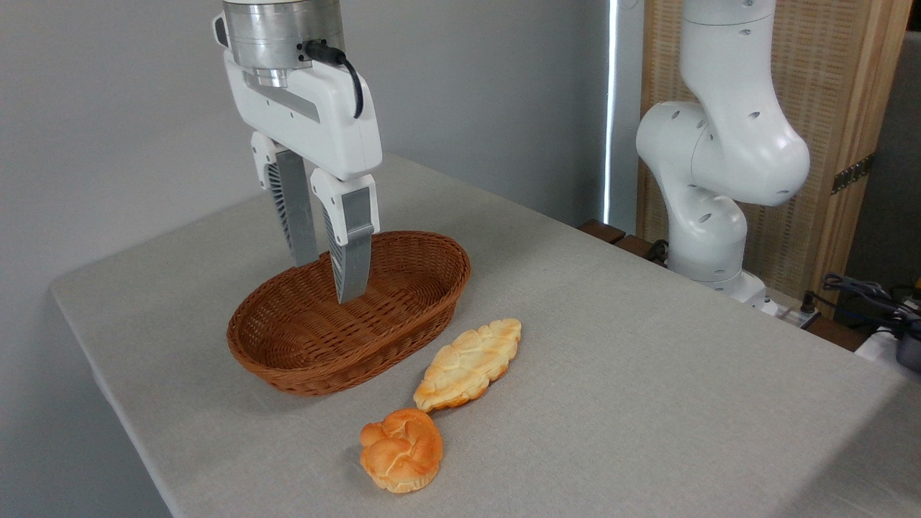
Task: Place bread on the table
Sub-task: 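Open the gripper to release the roll and raise the gripper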
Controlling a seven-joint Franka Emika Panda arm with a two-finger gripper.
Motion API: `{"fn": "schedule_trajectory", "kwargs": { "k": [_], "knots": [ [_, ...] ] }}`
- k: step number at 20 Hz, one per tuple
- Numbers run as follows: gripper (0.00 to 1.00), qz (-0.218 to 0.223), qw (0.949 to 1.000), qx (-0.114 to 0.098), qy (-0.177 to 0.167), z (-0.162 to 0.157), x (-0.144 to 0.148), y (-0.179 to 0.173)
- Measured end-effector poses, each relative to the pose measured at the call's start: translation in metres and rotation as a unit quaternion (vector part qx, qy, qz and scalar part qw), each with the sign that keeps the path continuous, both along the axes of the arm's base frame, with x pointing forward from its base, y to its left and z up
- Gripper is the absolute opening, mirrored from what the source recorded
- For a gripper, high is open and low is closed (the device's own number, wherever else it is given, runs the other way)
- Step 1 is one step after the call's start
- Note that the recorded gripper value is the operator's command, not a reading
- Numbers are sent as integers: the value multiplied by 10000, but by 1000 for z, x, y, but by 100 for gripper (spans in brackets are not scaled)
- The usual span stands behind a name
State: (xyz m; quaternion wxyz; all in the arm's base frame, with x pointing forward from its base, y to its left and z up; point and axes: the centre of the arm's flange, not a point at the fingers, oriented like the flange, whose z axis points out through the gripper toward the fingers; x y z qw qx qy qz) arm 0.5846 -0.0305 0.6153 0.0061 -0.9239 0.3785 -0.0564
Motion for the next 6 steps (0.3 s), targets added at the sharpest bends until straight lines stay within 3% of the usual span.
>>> {"fn": "schedule_trajectory", "kwargs": {
  "k": [3,6],
  "knots": [
    [100,227,9993,-303,2,-2,3,13],
    [100,355,9987,-362,12,-3,3,26]
  ]
}}
